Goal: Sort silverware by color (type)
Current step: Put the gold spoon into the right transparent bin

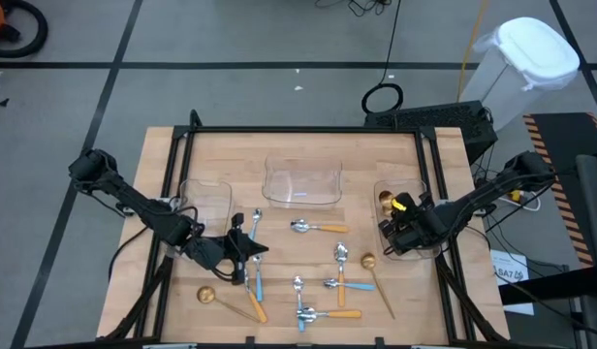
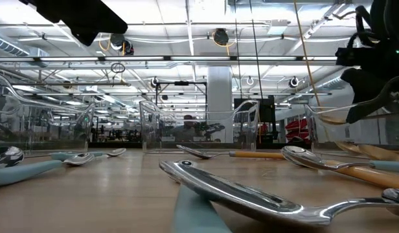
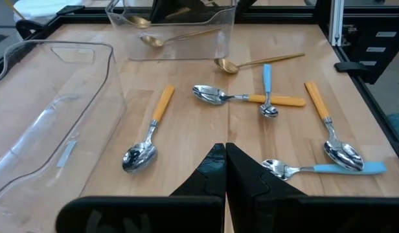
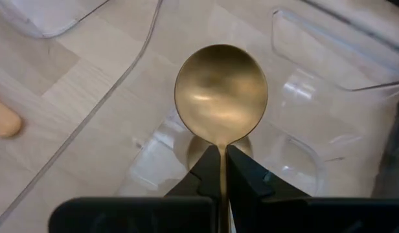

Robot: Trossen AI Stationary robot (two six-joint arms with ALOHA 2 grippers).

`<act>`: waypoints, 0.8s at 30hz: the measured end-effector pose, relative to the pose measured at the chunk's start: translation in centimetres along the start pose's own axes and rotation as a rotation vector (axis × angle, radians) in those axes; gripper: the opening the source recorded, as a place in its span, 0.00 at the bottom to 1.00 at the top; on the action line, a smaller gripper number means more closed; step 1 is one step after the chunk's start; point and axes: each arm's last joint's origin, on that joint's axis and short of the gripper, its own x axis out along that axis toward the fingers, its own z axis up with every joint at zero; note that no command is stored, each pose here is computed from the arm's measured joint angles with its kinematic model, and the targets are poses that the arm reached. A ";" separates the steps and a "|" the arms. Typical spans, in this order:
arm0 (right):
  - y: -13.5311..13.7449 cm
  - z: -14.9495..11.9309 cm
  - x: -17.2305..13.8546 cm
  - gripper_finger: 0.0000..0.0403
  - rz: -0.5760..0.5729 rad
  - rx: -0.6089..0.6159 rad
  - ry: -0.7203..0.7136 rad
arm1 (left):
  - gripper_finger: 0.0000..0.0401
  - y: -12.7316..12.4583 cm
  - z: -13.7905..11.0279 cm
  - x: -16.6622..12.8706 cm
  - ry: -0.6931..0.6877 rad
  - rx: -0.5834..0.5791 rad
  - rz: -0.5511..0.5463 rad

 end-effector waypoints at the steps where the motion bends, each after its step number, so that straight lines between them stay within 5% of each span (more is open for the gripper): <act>1: 0.0 -0.1 0.1 0.02 0.001 0.001 0.000 | 0.00 0.0 0.0 0.0 0.000 0.000 0.000; 24: -0.3 -1.8 2.0 0.02 0.039 0.026 0.036 | 0.00 0.0 0.0 0.0 -0.001 -0.002 0.000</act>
